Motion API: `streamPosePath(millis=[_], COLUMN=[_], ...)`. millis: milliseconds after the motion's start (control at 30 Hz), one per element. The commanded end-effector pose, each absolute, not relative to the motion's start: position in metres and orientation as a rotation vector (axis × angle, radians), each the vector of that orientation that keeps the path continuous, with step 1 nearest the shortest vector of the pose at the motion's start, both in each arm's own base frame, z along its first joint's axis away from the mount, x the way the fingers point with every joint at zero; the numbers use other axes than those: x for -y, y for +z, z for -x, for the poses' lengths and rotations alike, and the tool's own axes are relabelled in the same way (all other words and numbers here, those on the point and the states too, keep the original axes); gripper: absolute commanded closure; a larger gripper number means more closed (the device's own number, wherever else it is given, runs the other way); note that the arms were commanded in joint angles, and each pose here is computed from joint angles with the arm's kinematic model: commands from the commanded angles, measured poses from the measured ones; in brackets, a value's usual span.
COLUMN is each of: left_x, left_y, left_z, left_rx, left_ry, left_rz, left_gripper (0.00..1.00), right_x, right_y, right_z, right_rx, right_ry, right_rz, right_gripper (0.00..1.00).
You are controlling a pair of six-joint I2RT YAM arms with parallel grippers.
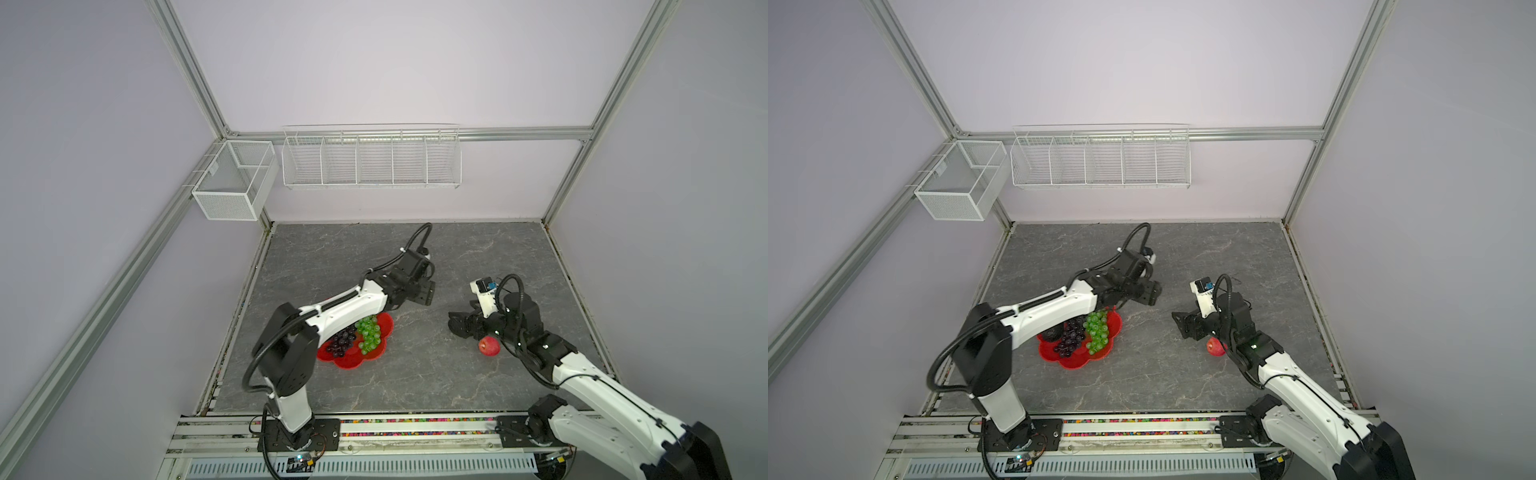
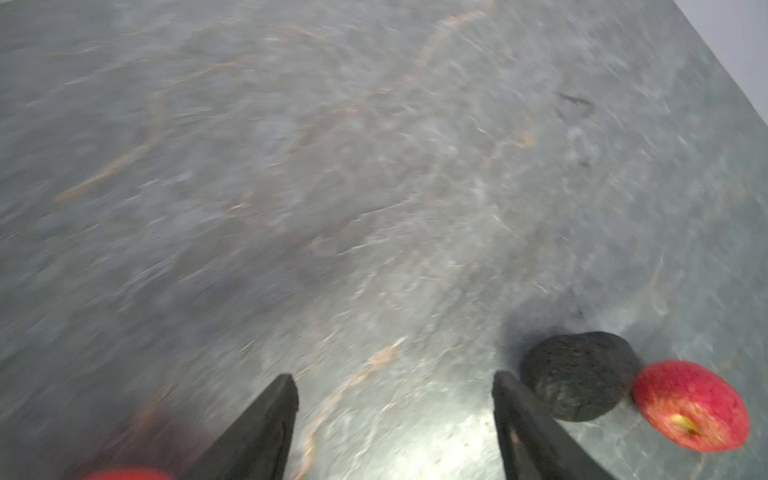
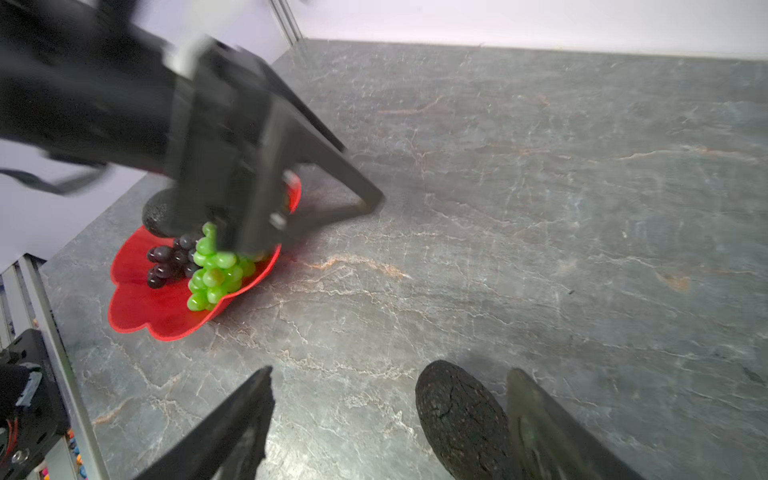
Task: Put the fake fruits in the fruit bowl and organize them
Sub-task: 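Reach the left gripper over the second avocado beside the red apple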
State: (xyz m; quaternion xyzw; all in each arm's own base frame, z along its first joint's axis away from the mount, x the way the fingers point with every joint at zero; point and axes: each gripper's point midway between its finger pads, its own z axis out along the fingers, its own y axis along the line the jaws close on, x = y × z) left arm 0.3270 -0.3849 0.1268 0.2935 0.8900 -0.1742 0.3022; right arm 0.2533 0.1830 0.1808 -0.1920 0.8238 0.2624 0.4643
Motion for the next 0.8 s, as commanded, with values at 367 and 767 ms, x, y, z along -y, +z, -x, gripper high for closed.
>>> streamPosePath(millis=[367,767], left_x=[0.439,0.454], left_y=[0.085,0.048], left_z=[-0.276,-0.275], left_rx=[-1.98,-1.996], left_ry=[-0.611,-0.55], left_rz=[-1.634,-1.763], left_gripper=[0.18,0.18], right_x=[-0.154,-0.145], right_y=[0.194,0.184], right_z=[-0.184,-0.181], right_rx=[-2.046,-2.033], right_ry=[0.783,0.757], right_rz=[0.393,0.353], right_gripper=[0.11,0.11])
